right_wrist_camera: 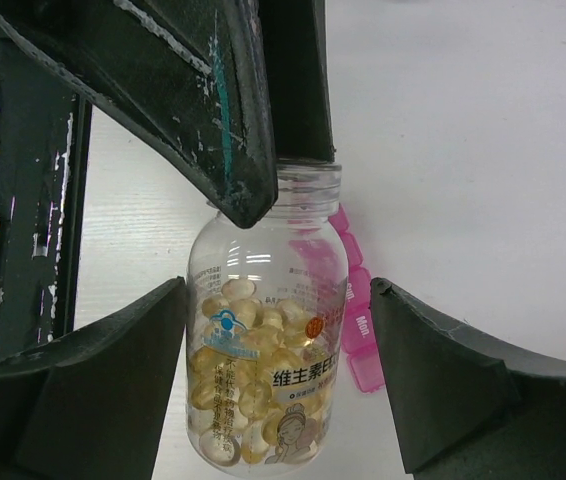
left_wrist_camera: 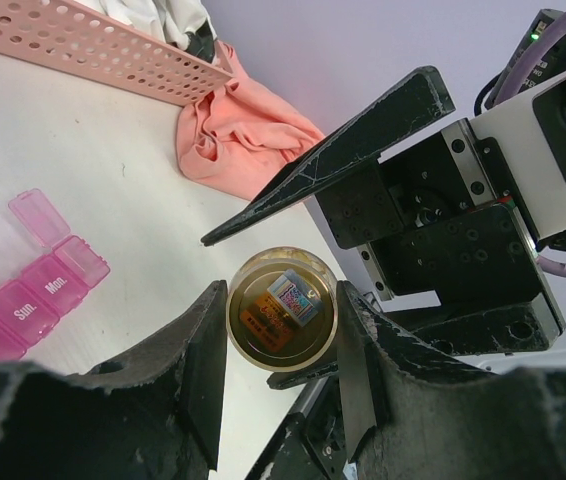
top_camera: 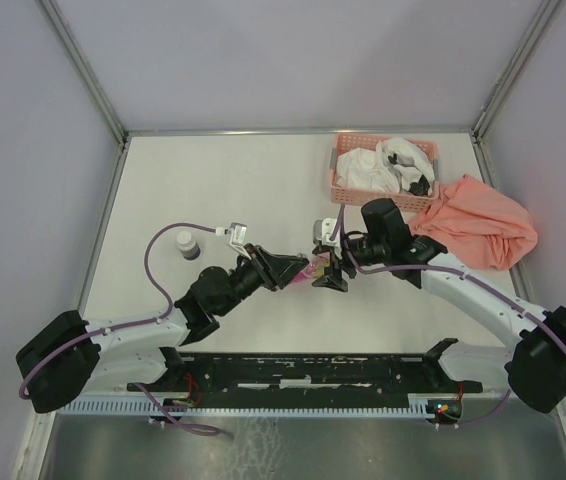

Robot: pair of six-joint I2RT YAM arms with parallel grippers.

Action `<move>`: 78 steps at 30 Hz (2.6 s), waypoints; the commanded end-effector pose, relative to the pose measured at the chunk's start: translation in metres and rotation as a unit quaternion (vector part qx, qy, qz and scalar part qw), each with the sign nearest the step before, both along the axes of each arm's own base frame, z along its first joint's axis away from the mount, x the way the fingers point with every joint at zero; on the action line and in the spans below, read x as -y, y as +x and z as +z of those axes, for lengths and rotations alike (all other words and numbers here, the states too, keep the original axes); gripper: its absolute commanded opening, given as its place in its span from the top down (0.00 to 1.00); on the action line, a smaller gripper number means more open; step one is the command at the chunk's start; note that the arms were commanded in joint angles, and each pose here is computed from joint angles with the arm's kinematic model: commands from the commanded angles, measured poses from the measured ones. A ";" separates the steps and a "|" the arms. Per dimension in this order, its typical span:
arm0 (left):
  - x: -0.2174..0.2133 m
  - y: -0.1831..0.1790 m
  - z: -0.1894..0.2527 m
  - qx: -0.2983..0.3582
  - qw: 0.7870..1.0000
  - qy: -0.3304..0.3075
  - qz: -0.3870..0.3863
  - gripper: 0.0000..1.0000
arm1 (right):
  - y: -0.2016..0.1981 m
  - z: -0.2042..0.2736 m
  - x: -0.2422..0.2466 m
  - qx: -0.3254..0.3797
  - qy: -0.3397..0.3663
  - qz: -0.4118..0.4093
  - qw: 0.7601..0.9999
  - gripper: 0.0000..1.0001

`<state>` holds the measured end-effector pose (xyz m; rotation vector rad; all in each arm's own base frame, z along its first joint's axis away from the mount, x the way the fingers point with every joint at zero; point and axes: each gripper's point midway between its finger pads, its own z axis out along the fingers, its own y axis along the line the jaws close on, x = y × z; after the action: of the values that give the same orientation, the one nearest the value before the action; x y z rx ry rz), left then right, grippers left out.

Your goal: Sort the pills into containers

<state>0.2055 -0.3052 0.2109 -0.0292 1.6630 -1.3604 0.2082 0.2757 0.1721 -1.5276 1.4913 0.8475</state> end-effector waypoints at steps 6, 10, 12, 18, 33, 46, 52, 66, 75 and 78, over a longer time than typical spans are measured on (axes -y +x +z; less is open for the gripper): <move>0.002 0.000 0.045 0.027 0.997 -0.070 0.000 0.97 | 0.003 0.002 -0.006 0.009 0.003 -0.002 1.000 0.20; 0.003 -0.001 0.045 0.026 0.997 -0.072 -0.003 0.97 | 0.003 0.002 -0.006 0.008 0.003 -0.003 1.000 0.21; 0.003 0.000 0.045 0.026 0.997 -0.072 -0.002 0.97 | 0.003 0.002 -0.007 0.007 0.001 -0.003 1.000 0.22; 0.003 -0.001 0.045 0.026 0.997 -0.072 -0.002 0.97 | 0.003 0.007 -0.008 0.009 0.004 -0.004 1.000 0.31; -0.007 -0.002 0.048 0.037 0.997 -0.070 0.010 0.48 | -0.005 0.023 -0.011 -0.010 0.019 0.007 1.000 0.98; -0.042 -0.018 0.048 0.140 0.990 -0.004 0.031 0.23 | -0.019 0.031 -0.007 -0.039 0.028 0.045 0.998 0.98; -0.057 -0.046 0.057 0.295 0.955 0.023 0.009 0.13 | -0.025 0.029 -0.003 -0.032 0.021 0.066 0.997 0.98; -0.024 -0.084 0.032 0.525 0.830 0.146 -0.123 0.04 | -0.040 0.015 0.005 -0.002 0.002 0.128 0.992 0.98; -0.007 -0.068 0.024 0.521 0.824 0.178 -0.133 0.06 | -0.041 0.014 0.006 -0.003 0.004 0.137 0.991 0.98; -0.020 -0.059 0.029 0.483 0.855 0.168 -0.088 0.09 | -0.025 0.050 0.014 -0.042 0.053 0.100 0.993 0.98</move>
<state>0.1351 -0.2951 0.2065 1.0258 1.0519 -0.9592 0.1649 0.2624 0.1695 -1.7444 1.3894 1.0177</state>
